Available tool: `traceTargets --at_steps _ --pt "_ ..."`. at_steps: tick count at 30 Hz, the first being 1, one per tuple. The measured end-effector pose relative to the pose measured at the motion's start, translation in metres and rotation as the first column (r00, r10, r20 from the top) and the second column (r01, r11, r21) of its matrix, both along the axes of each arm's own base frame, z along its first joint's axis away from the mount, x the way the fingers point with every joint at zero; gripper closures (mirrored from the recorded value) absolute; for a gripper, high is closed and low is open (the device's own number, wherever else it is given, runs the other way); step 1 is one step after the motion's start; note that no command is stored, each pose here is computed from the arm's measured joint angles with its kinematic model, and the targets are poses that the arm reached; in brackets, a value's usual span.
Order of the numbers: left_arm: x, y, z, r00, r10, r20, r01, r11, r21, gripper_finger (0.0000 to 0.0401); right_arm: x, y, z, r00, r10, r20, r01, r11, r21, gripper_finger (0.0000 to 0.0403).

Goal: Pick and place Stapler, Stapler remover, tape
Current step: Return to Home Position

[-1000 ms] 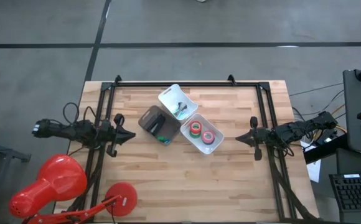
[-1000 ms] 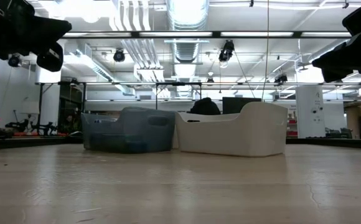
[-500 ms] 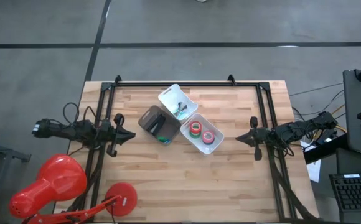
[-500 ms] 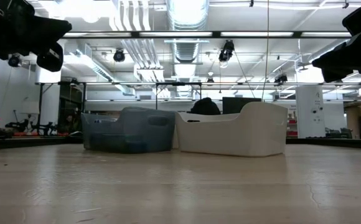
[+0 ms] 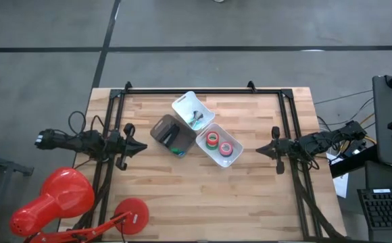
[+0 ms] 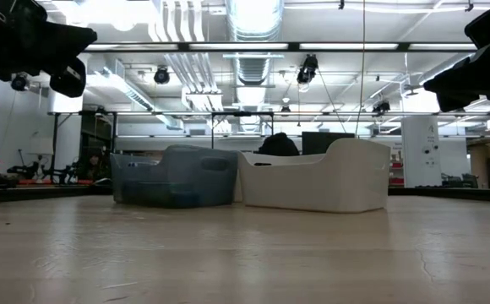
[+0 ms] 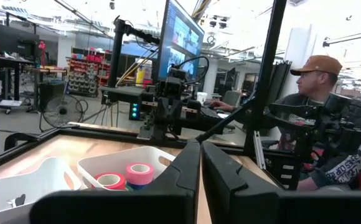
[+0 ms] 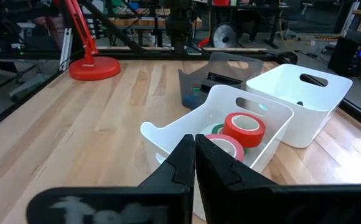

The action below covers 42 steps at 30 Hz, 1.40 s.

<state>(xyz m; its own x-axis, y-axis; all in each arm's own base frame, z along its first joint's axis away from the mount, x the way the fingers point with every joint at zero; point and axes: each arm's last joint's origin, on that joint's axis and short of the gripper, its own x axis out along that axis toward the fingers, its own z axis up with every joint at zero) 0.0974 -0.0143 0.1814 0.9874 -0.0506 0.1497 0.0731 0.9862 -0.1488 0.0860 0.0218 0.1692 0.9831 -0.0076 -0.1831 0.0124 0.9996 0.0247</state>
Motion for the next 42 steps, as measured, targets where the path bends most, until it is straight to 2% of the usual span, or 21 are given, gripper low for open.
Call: traceTargets --at_steps 42 --pt "0.0001 0.0000 -0.0002 1.000 0.000 -0.001 0.000 1.000 0.000 0.0381 0.0000 0.0000 0.0000 1.000 0.000 0.000 0.000 1.000 0.000 0.0394"
